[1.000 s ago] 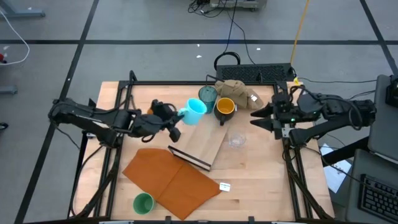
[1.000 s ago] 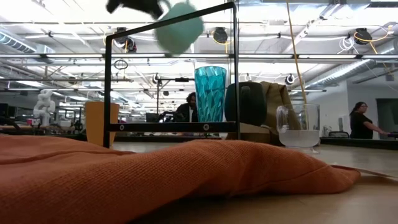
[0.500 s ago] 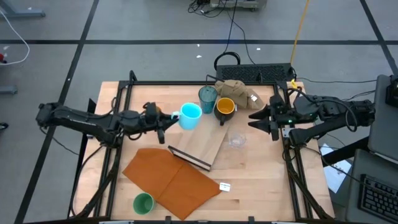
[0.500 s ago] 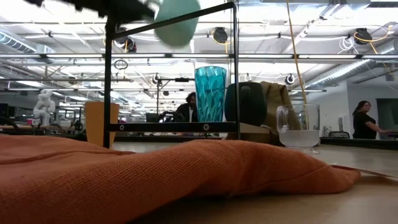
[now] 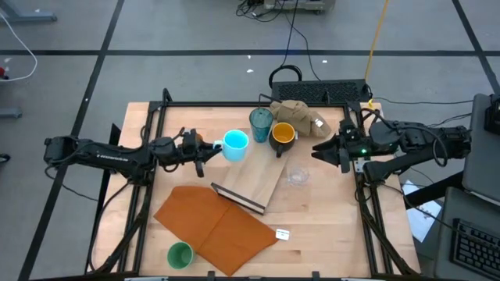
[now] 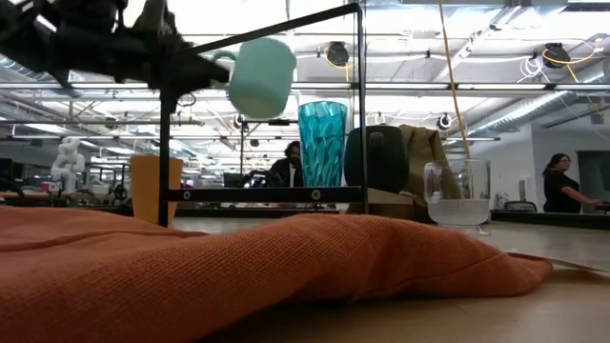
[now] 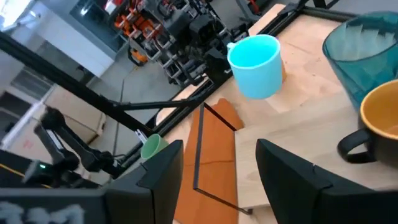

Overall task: Stack small to large cups/mugs on shelf
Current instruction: Put the light blue mug on the shelf, then put the light green cup on the shelf

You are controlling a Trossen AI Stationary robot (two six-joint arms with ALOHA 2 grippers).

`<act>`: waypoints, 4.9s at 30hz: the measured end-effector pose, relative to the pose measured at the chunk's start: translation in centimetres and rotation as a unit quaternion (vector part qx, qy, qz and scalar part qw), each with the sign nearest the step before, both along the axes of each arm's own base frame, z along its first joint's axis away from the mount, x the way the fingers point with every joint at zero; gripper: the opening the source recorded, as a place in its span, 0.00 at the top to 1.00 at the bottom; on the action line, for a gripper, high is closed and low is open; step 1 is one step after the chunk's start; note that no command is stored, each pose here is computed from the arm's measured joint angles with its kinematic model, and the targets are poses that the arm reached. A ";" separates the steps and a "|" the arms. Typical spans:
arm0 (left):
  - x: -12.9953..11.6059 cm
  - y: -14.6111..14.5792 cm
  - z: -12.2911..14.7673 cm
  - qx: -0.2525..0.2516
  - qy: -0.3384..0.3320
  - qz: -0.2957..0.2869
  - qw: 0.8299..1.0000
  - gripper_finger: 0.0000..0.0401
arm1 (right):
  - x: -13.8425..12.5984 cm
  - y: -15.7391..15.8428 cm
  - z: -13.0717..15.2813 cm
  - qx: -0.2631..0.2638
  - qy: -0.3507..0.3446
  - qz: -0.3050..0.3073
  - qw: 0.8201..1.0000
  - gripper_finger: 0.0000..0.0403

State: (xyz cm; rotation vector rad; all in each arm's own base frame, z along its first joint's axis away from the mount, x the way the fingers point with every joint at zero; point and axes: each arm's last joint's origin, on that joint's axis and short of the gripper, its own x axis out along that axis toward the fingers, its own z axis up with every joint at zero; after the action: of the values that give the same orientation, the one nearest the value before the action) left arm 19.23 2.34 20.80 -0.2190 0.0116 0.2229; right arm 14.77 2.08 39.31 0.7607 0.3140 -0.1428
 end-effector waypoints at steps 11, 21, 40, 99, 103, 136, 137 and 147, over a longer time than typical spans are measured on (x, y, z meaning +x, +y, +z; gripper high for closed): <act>0.1 2.0 -3.1 0.040 0.044 -0.046 0.997 0.88 | 1.8 0.3 -3.8 0.081 0.006 -0.029 0.996 0.52; 1.8 3.8 -5.5 0.041 0.018 -0.065 0.997 0.88 | 2.5 0.4 -4.4 0.106 -0.044 -0.029 0.993 0.52; 4.5 4.9 -8.7 0.020 0.031 -0.076 0.996 0.88 | 2.3 0.3 -4.5 0.103 -0.035 -0.032 0.994 0.52; 5.6 5.2 -9.9 -0.067 0.088 -0.051 0.993 0.49 | 2.0 0.3 -4.3 0.118 -0.045 -0.037 0.991 0.52; 5.6 5.2 -9.9 -0.073 0.087 -0.050 0.992 0.46 | 2.0 0.3 -4.3 0.117 -0.045 -0.037 0.991 0.52; 2.9 4.3 -6.3 -0.099 0.171 -0.063 0.978 0.41 | 2.0 0.3 -4.3 0.100 -0.041 -0.031 0.994 0.52; 2.6 4.1 -6.0 -0.111 0.175 -0.062 0.976 0.41 | 2.0 0.3 -4.3 0.095 -0.042 -0.029 0.994 0.52; -0.5 1.6 0.3 -0.268 0.051 -0.123 0.954 0.41 | 1.9 0.2 -4.2 0.007 -0.045 -0.004 0.999 0.52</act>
State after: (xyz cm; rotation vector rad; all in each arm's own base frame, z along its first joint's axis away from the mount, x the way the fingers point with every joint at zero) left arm 18.72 3.97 21.06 -0.7440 0.2029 -0.0232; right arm 16.71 2.32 35.10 0.7802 0.2261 -0.1140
